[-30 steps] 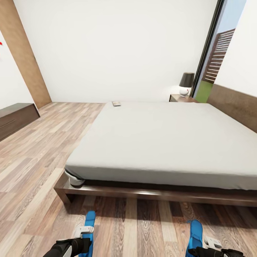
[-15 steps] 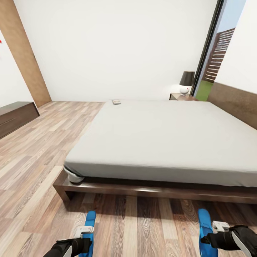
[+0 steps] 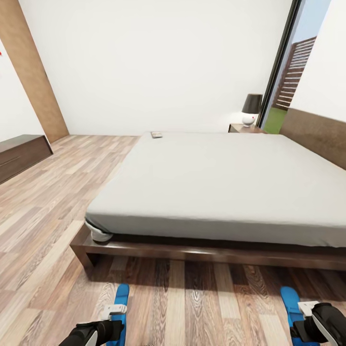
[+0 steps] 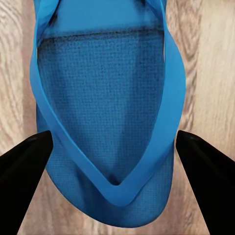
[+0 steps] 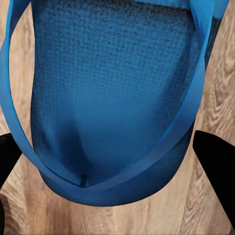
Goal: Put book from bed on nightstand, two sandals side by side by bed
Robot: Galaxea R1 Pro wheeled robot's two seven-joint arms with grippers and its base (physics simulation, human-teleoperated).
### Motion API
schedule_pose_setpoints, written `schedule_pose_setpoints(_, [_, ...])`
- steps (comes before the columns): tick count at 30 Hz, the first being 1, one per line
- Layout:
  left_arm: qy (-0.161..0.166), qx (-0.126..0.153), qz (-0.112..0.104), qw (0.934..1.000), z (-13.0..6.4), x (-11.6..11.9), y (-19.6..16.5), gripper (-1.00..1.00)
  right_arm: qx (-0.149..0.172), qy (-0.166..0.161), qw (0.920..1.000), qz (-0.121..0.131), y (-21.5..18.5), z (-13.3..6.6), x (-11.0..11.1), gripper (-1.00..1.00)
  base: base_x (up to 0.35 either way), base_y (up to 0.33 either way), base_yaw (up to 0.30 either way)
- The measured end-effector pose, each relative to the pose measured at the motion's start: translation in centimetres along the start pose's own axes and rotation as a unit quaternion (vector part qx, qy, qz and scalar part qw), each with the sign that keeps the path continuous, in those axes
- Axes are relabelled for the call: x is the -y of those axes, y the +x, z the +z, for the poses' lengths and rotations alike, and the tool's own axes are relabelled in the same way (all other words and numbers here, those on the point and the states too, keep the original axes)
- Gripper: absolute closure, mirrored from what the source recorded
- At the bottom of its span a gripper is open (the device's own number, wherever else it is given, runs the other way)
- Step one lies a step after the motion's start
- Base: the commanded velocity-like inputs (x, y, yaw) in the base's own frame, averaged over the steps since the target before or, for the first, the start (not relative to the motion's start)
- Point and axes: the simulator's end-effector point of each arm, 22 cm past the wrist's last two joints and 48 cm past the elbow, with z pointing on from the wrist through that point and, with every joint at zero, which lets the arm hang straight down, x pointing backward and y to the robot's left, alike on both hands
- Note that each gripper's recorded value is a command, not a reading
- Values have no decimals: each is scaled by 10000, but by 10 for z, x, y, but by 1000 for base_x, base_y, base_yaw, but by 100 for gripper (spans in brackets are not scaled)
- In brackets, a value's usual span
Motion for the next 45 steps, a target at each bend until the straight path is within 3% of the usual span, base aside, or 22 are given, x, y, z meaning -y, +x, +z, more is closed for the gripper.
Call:
schedule_pose_setpoints(11, [-1,2,0,10000,21,-4,14,100,51,-15,10000,6,3,22,-5,100,0,0,0])
schedule_pose_setpoints(15, [-2,2,1,10000,28,-6,19,100,75,55,10000,14,5,28,4,100,0,0,0])
schedule_pose_setpoints(25, [-1,4,0,10000,48,-9,32,100,598,24,9981,-112,-32,30,-5,100,0,0,0])
schedule_pose_setpoints(39, [-12,-275,-48,9996,62,-13,56,100,353,13,9992,-180,-19,52,-11,100,0,0,0])
schedule_pose_setpoints(45, [-172,0,-20,9998,61,-27,43,100,352,10,9992,-191,-19,52,-12,100,0,0,0])
